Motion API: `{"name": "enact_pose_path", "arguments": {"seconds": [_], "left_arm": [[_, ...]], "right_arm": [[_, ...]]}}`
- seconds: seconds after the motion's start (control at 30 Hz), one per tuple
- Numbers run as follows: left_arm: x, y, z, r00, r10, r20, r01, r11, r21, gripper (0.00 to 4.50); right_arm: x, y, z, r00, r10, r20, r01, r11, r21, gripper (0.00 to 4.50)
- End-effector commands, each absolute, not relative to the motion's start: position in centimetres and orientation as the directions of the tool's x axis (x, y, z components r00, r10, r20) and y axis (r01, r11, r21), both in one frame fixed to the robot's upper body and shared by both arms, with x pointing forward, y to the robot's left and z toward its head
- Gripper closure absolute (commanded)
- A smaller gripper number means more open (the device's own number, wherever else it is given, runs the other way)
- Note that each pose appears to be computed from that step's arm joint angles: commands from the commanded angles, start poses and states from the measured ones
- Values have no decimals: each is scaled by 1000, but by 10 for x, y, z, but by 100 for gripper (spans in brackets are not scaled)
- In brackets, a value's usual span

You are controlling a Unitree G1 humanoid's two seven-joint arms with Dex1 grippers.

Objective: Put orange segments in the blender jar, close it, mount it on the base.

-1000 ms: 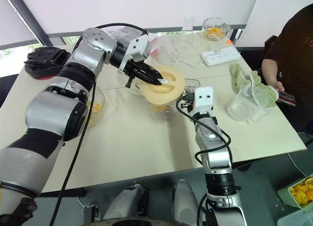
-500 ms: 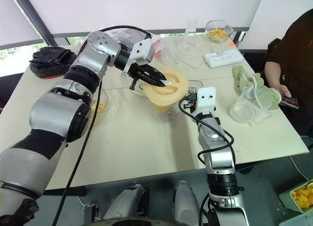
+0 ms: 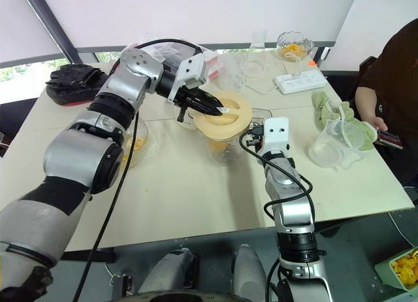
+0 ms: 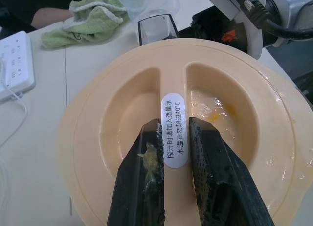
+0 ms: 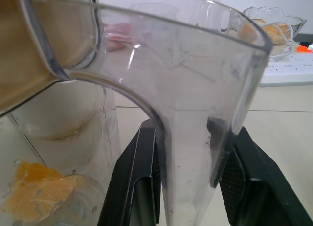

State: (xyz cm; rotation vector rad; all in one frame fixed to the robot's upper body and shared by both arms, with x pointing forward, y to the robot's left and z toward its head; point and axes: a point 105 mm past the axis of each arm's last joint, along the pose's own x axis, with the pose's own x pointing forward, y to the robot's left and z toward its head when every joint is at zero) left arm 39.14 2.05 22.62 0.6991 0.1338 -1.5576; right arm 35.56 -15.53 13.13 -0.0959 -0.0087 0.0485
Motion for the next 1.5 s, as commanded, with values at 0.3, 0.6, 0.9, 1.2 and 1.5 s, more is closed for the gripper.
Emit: {"name": "enact_pose_path", "arguments": {"seconds": [0.3,0.6,0.9,1.2,1.5], "left_arm": [[411,46,178,229,-737,-636,973,175,148,430],[404,47,179,235,-745,-625,970,137,200,430],[395,41,201,242,-818,-522,955,108,275,87],[389,30,277,273,-959,-75,939,249,237,47],[371,80,337,378,-851,365,896,435,86,47]], "right_arm": [[357,-160,154,994,47,94,-36,993,-108,347],[357,-160,152,995,49,91,-39,993,-107,347],[358,-160,152,994,51,92,-40,993,-112,349],[357,-159,150,995,56,88,-46,992,-115,349],[359,-157,150,994,73,87,-63,992,-111,349]]}}
